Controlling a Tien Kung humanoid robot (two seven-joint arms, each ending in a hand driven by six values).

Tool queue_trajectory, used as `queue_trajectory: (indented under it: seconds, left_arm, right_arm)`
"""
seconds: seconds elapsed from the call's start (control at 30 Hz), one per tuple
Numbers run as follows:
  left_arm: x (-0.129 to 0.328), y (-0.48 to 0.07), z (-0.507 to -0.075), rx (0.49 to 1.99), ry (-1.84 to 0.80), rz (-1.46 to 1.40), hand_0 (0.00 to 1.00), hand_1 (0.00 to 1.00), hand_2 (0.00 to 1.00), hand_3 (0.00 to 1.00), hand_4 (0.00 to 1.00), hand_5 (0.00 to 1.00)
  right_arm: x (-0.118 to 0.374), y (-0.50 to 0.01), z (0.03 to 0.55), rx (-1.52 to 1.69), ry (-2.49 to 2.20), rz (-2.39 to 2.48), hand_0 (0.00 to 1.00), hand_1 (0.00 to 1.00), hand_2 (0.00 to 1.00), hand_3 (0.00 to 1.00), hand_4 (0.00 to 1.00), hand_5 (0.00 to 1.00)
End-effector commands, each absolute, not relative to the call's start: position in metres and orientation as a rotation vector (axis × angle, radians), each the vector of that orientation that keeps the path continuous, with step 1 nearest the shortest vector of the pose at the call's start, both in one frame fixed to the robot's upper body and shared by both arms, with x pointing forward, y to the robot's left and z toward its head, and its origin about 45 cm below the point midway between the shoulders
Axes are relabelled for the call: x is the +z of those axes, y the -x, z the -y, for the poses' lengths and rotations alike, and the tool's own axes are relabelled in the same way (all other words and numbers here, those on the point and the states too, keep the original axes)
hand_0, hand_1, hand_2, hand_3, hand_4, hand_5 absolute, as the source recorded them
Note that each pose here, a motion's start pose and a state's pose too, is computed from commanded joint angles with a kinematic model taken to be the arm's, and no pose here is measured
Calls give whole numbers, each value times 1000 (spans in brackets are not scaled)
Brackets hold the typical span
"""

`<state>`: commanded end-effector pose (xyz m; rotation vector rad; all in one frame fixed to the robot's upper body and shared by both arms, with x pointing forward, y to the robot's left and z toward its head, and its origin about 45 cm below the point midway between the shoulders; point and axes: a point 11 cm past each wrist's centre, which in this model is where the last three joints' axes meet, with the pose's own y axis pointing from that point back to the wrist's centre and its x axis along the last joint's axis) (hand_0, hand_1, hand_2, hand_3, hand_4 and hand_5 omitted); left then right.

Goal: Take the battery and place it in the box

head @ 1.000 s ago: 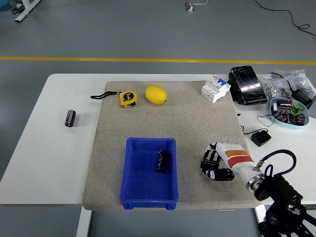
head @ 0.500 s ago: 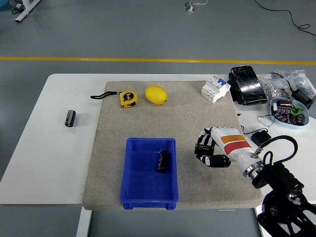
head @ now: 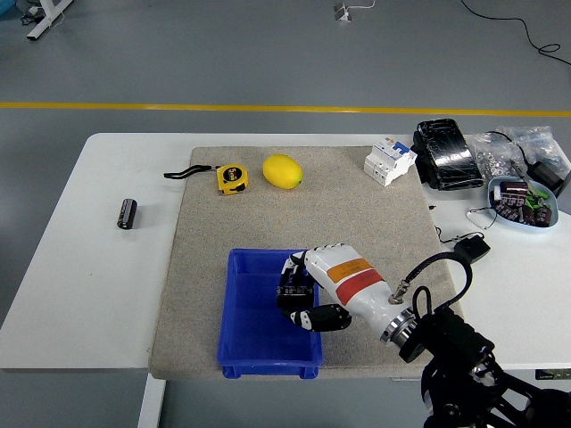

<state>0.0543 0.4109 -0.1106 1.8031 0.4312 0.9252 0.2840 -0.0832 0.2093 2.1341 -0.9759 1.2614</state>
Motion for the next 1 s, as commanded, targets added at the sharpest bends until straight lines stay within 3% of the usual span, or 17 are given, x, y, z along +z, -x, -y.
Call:
queue_trajectory:
  seconds: [0.3,0.33,1.0]
  left_arm:
    - [-110,-53,-412,922,-1807,-432,695,664,706,621,641,649]
    - [-110,-54,-412,922,-1807,-431,695,663,706,621,641,649]
    - [-109,-62,-412,942,-1801,-414,693,662,704,622,642,649]
  right_arm:
    - [197,-267,61,1254,-2202,869,255,366,441,481,825,105]
    - [198,-268,61,1258,-2204,869,255,375,461,483,774,143]
    - [208,-277,62,1274,-2203,915,249,388,479,489,775,167]
